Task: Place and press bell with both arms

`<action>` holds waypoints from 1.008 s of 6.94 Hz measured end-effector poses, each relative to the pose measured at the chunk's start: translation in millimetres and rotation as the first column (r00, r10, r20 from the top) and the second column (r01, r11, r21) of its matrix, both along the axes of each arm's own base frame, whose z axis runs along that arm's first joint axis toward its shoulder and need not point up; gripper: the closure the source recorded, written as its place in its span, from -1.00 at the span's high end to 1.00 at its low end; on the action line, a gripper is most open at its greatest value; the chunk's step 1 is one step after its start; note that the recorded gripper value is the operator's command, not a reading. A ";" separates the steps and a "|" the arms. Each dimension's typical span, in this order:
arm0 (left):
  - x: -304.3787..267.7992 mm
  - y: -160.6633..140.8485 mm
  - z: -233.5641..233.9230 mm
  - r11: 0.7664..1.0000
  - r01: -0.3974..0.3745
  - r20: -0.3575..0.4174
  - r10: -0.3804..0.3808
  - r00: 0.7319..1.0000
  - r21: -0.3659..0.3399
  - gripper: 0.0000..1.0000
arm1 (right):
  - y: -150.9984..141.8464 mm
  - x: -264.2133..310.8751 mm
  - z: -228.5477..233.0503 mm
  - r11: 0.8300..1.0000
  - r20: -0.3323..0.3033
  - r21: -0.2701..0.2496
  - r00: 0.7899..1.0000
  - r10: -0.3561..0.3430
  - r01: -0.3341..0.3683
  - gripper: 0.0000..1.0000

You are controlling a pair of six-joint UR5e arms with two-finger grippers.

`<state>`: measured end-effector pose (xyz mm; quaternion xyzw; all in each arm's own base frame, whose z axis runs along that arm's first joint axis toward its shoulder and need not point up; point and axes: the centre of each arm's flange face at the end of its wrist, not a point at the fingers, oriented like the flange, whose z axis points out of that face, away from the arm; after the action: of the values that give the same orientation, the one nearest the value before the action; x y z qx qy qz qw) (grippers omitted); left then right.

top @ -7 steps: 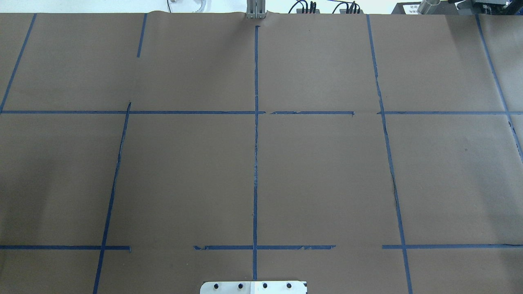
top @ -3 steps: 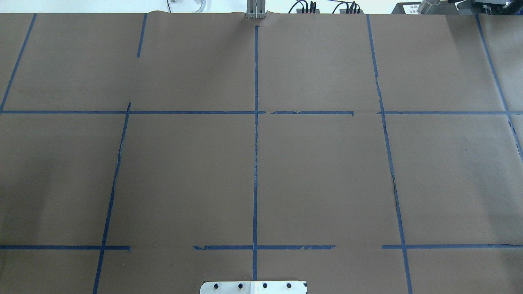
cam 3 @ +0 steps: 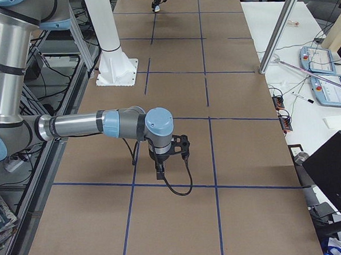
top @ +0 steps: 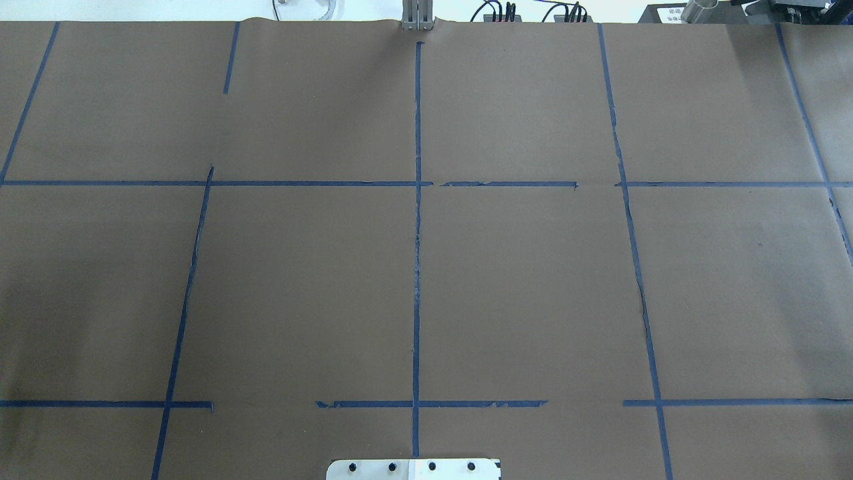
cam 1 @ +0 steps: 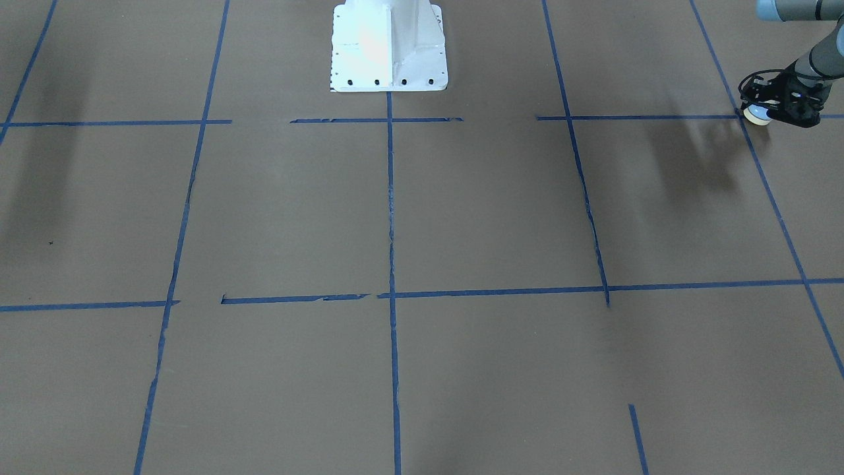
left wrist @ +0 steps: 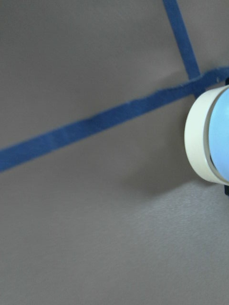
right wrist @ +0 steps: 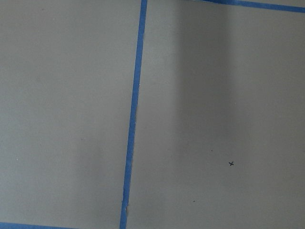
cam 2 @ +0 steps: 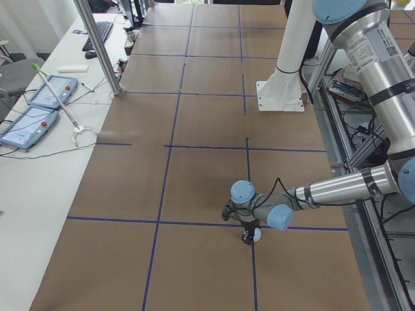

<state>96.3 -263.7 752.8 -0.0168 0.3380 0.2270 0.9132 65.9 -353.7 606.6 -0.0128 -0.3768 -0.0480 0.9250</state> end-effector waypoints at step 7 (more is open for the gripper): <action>74.1 -147.8 -209.8 0.919 0.390 -0.185 -0.395 0.900 -0.063 -0.90 | 1.3 -0.8 6.2 1.000 0.012 -0.018 1.000 0.003 -0.003 1.00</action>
<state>170.4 -411.5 543.0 0.0625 0.4246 0.0350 0.9025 65.0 -352.4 612.8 -0.0203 -0.3827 -0.0432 0.9227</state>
